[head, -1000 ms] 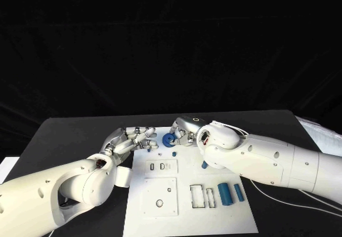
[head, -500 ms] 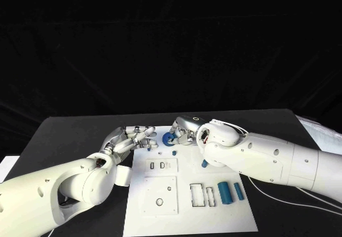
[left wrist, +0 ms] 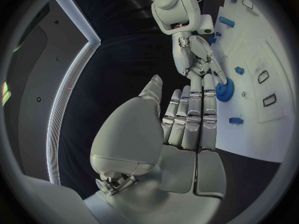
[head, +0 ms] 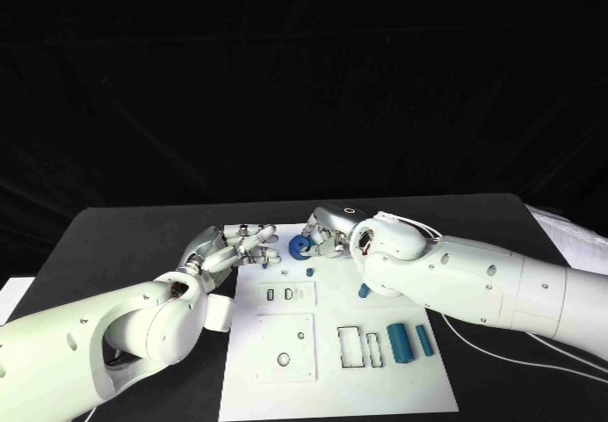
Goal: Assemble the parts on the task board
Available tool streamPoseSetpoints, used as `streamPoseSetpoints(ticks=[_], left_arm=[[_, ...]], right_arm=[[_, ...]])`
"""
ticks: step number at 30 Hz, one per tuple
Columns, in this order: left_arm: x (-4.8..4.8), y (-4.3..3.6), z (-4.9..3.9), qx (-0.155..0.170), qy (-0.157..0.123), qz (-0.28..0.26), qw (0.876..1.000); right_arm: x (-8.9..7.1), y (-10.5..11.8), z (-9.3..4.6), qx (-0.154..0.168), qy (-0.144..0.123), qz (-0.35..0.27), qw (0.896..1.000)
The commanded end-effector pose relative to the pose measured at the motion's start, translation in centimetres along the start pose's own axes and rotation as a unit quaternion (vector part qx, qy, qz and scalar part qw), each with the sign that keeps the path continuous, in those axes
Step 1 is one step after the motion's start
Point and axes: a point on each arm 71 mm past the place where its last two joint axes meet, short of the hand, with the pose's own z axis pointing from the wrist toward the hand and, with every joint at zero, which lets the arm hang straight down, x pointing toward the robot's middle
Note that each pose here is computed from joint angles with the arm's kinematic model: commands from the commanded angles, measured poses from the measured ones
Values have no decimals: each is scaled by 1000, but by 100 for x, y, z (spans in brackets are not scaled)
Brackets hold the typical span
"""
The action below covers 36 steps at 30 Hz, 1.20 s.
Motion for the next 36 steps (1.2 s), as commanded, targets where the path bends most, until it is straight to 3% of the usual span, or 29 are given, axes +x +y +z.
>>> streamPoseSetpoints(ticks=[1,14,25,31,33,36], left_arm=[[18,-13,1,4,5,0,1000],[16,-15,-1,4,5,0,1000],[-7,-15,-2,5,3,1,1000],[-38,-17,-1,7,2,2,1000],[-49,-16,3,8,1,2,1000],[-62,-13,12,9,2,2,1000]], right_arm=[[50,-56,-18,15,12,-12,1000],[42,-72,-78,8,5,-7,1000],[-147,-152,-301,-29,-88,40,995],[-350,-406,-543,-41,-88,74,993],[-415,-546,-625,-39,-80,88,992],[-515,-811,-764,-34,-87,89,992]])
